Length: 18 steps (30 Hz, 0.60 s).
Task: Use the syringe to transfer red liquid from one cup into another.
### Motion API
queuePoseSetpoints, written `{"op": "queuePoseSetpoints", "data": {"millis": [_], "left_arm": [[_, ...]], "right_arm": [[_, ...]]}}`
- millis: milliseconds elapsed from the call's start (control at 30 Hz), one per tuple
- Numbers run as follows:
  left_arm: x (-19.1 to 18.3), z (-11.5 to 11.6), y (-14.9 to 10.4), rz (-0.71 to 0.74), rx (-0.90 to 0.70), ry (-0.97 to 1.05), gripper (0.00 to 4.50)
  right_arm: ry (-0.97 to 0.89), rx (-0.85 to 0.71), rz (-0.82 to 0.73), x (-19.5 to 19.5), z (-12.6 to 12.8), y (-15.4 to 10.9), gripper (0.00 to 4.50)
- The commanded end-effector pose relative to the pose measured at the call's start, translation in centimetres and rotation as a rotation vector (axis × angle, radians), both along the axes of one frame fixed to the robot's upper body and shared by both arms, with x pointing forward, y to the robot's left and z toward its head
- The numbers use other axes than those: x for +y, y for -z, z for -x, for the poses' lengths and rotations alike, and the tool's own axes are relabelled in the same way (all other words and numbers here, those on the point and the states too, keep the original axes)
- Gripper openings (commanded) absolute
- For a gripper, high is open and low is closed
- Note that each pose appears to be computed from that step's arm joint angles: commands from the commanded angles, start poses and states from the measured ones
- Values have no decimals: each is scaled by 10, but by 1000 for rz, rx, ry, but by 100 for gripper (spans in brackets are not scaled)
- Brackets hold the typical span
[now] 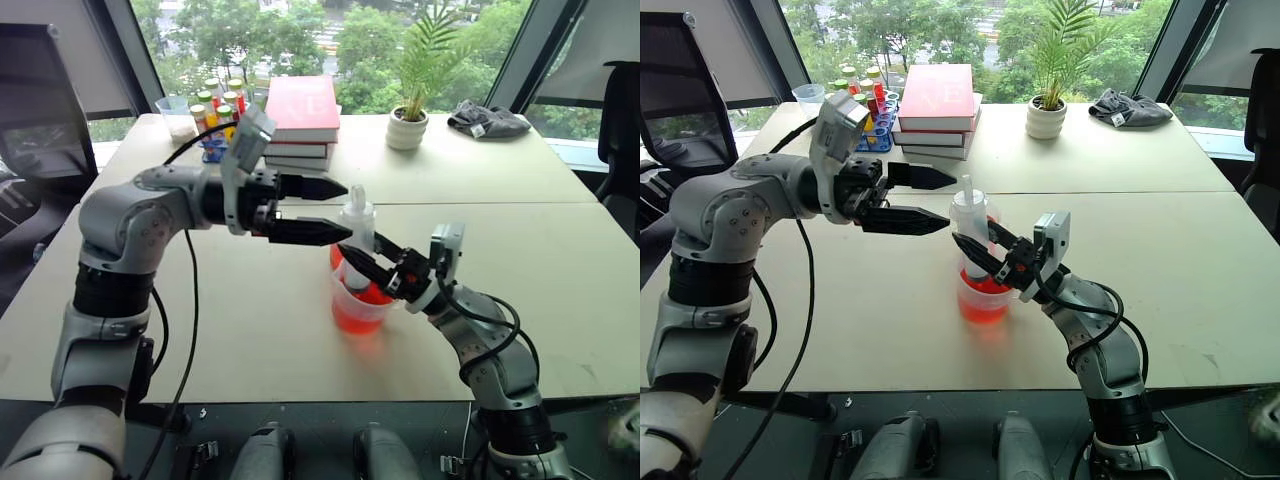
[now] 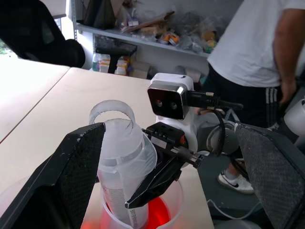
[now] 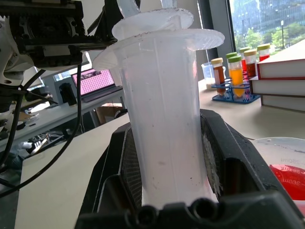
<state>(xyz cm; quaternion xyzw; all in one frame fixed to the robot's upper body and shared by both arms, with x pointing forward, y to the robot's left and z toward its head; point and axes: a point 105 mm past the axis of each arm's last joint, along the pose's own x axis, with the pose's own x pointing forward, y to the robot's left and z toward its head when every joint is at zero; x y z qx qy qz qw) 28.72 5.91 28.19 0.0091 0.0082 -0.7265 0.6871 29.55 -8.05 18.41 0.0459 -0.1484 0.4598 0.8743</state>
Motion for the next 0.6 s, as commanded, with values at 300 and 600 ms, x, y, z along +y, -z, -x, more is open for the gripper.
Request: {"op": "queuePoseSetpoints", "data": {"millis": [300, 600], "left_arm": [[-15, 9, -4, 24, -3, 67, 450], [-27, 2, 3, 49, 35, 51, 396]], "right_arm": [[-13, -27, 21, 1, 9, -15, 136], [-8, -15, 36, 1, 11, -16, 136]]}}
